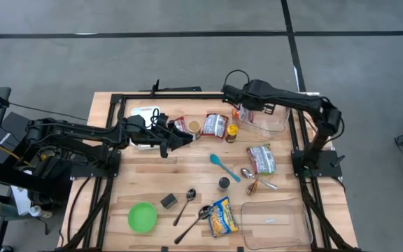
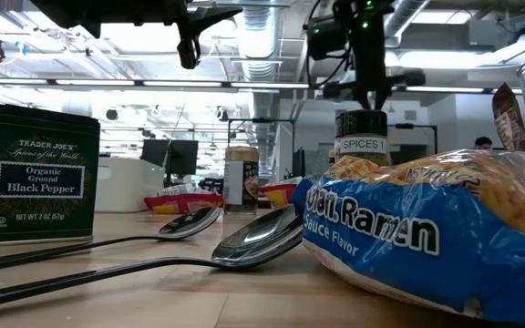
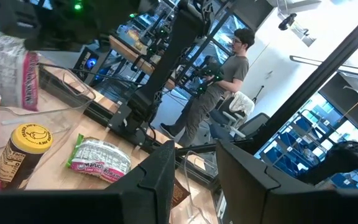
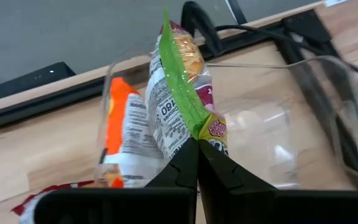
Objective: Pick & Place Food Item
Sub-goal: Put the left green noodle pack into the top transparent bin
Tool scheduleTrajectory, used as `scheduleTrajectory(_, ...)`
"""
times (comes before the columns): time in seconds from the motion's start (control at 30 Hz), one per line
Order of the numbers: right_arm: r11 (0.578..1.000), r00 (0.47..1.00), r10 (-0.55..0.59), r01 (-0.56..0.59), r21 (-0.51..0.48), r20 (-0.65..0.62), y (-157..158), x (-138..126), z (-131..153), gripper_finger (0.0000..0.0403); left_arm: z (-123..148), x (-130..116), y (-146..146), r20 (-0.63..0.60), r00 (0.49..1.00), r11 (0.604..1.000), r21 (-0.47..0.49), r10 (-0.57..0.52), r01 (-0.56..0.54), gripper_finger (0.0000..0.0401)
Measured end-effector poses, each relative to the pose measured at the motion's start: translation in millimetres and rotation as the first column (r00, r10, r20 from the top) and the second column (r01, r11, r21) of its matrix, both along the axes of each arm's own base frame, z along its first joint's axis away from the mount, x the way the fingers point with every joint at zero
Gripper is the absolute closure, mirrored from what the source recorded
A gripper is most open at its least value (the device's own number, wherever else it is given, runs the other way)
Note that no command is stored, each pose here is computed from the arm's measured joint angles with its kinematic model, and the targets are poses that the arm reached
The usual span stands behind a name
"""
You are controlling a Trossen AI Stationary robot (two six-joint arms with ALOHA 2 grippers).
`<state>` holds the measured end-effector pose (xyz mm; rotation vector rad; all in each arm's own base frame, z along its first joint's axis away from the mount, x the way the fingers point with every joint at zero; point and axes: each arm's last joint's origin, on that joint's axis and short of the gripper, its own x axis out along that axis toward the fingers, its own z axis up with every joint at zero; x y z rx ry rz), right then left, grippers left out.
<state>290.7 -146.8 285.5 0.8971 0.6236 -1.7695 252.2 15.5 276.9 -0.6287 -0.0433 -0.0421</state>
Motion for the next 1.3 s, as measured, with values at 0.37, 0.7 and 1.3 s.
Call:
scheduleTrajectory(0.37, 1.000, 1.000, -0.015, 0.015, 0.022, 0.000, -5.2, 13.0, -18.7, 0.0403, 0.0, 0.0, 0.0, 0.000, 1.000, 1.000, 0.000, 0.000, 0.000, 0.0288)
scheduleTrajectory(0.7, 0.997, 0.999, 0.001, -0.003, 0.083, 0.033, -2.7, 15.4, -19.8, 0.0403, 0.0, 0.0, 0.0, 0.000, 1.000, 1.000, 0.000, 0.000, 0.000, 0.0288)
scheduleTrajectory(1.3, 0.989, 0.998, 0.058, -0.062, 0.136, 0.033, 3.9, 18.6, -20.5, 0.0341, 0.0, 0.0, 0.0, 0.000, 1.000, 1.000, 0.000, 0.000, 0.000, 0.0288)
